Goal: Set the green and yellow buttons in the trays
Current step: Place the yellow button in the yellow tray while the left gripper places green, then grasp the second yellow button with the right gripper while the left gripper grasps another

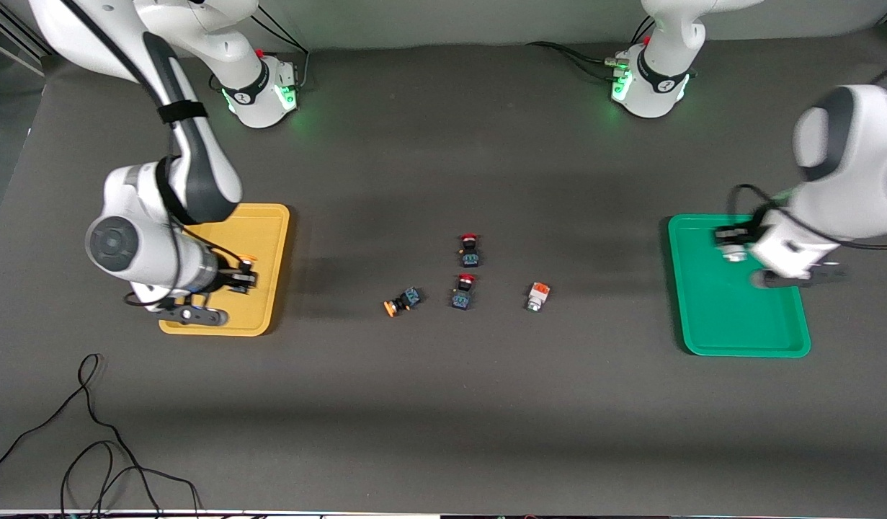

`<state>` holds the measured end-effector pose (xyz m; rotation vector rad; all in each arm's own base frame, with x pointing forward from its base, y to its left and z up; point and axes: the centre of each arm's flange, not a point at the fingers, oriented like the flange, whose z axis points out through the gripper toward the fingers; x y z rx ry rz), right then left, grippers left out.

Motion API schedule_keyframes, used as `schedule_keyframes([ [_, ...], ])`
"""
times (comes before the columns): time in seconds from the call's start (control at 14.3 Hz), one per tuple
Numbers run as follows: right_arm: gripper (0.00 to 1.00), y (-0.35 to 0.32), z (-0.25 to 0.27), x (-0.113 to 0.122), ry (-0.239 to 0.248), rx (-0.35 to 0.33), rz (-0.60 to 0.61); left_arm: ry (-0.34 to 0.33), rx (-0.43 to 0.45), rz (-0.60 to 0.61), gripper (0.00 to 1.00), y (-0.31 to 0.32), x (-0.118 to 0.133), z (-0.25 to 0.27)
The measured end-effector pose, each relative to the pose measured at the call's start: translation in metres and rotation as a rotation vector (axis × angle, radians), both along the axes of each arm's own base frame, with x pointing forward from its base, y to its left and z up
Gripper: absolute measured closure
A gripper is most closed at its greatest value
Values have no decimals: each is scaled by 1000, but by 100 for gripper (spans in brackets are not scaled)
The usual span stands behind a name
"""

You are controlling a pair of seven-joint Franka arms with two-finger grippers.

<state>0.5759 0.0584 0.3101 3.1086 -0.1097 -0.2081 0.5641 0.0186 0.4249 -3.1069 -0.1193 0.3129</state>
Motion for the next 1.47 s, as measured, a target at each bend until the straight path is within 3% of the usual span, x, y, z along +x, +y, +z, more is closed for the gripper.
schedule_keyframes([
  [0.14, 59, -26, -31, -22, -29, 2, 43, -38, 8, -15, 59, 20, 3, -31],
  [0.35, 59, -30, -74, -51, -83, -5, 82, -69, -2, -51, 59, 9, -1, -119],
  [0.56, 59, -32, -111, -70, -122, -23, 92, -38, 1, -93, 59, 6, -9, -197],
  [0.77, 55, -35, -133, -76, -118, -37, 95, -21, 4, -93, 59, 16, -11, -225],
  [0.91, 36, -35, -129, -74, -125, -27, 73, -24, 1, -89, 55, 19, -10, -231],
  [1.12, 4, -32, -102, -66, -108, 6, 45, -33, 8, -89, 21, 21, 0, -216],
  [1.26, 0, -27, -62, -54, -88, 36, 43, 6, 26, -81, 1, 27, 18, -176],
  [1.47, 0, -14, 18, -25, -63, 75, 63, -2, 45, -89, 0, 18, 52, -89],
])
